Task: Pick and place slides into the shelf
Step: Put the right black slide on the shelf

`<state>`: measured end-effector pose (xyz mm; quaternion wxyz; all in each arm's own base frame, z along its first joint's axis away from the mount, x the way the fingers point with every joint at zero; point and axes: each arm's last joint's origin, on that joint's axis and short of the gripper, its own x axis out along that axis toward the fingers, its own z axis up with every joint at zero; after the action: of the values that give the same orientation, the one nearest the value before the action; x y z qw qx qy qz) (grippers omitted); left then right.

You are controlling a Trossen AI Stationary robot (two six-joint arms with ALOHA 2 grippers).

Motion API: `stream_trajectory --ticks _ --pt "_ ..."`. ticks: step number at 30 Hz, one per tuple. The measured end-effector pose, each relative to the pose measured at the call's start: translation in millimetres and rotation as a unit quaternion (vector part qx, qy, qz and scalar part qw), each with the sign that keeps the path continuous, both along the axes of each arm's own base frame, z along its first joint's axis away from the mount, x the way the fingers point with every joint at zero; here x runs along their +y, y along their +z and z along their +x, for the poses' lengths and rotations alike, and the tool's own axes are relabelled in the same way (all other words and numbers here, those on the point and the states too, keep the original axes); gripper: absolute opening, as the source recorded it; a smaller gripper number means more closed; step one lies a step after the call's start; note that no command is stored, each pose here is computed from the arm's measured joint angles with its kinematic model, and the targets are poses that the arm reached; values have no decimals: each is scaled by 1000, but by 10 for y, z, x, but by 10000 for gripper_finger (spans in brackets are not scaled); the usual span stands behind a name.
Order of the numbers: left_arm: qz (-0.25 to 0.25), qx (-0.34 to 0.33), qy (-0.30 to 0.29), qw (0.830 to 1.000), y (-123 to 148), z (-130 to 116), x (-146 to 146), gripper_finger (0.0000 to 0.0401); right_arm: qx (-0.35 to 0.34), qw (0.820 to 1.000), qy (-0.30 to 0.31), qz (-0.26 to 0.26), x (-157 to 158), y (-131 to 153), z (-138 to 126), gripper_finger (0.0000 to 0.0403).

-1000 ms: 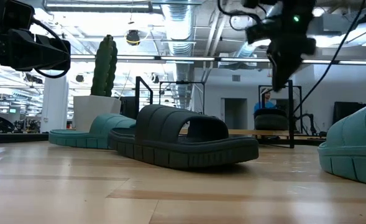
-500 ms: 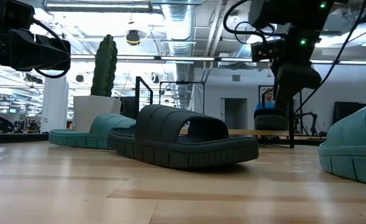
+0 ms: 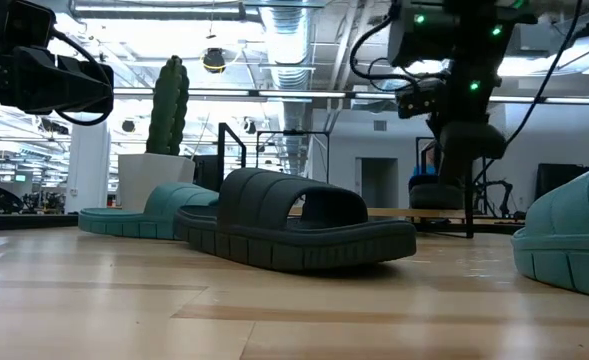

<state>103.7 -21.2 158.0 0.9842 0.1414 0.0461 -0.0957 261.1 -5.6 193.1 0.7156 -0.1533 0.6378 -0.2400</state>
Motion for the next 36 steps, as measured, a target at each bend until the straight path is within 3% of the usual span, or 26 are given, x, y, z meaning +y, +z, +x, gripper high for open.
stream_trajectory --ticks 10,24,36 --pt "1 0 0 1000 1 0 0 0 57 998 -25 0 -134 -213 37 166" --pt "1 0 0 1000 -1 0 0 0 50 998 -46 14 -236 -197 28 144" --pt "1 0 0 1000 0 0 0 0 46 998 -49 17 -251 -199 33 102"
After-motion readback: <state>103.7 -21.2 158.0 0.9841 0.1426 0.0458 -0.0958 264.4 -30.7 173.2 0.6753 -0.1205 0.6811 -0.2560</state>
